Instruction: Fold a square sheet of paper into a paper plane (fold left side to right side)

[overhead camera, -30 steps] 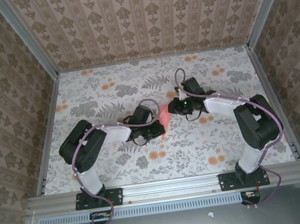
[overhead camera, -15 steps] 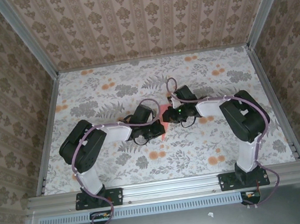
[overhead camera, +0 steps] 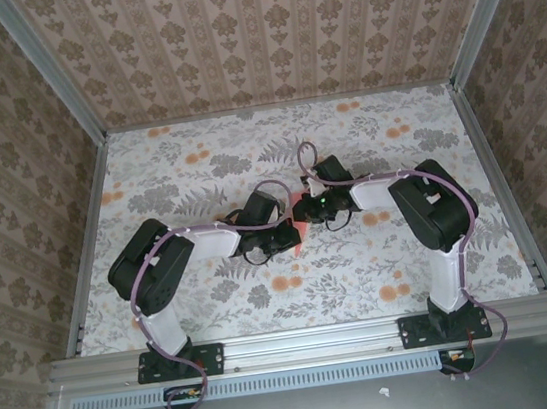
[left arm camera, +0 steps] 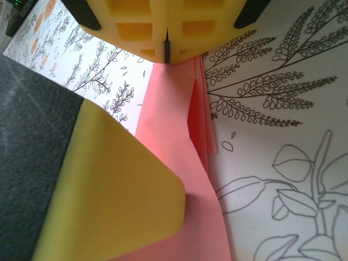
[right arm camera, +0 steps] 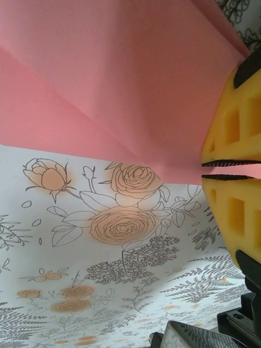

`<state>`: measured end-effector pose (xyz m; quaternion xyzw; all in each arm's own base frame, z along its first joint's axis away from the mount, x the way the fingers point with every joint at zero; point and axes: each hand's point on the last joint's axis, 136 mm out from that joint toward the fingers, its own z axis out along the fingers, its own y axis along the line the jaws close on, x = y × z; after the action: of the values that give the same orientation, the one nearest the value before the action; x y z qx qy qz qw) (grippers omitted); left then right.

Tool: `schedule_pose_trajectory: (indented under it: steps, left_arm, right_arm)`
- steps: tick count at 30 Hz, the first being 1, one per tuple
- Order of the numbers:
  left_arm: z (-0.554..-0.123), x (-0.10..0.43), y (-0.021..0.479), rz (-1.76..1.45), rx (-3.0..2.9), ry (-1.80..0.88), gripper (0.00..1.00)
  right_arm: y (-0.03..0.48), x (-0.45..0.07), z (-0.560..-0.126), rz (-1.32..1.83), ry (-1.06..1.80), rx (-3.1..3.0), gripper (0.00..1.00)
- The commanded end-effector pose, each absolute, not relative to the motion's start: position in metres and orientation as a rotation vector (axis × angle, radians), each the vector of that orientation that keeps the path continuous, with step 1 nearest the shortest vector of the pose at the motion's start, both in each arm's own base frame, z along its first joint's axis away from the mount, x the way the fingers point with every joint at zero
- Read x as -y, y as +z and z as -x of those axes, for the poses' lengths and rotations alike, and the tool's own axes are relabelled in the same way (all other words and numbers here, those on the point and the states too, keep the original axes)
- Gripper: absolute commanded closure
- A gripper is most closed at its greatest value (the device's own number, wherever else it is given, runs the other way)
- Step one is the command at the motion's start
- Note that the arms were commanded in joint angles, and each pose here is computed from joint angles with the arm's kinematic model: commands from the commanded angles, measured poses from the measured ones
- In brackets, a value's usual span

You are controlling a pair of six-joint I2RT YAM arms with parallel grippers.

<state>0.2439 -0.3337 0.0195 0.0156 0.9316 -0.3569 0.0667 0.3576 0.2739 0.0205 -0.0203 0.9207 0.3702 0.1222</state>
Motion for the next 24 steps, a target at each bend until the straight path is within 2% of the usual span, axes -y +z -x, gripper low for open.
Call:
schedule_pose_trajectory:
  steps: [1,24]
  left_arm:
    - [-0.217,0.304,-0.016,-0.023,-2.983,-0.869,0.95]
    - [-0.212,0.295,-0.023,-0.014,-3.011,-0.819,0.97]
  right_arm:
    - [0.014,-0.269,-0.366,0.072,1.02,-2.682,0.84]
    - [0.003,-0.225,-0.412,0.014,0.875,-2.694,0.85]
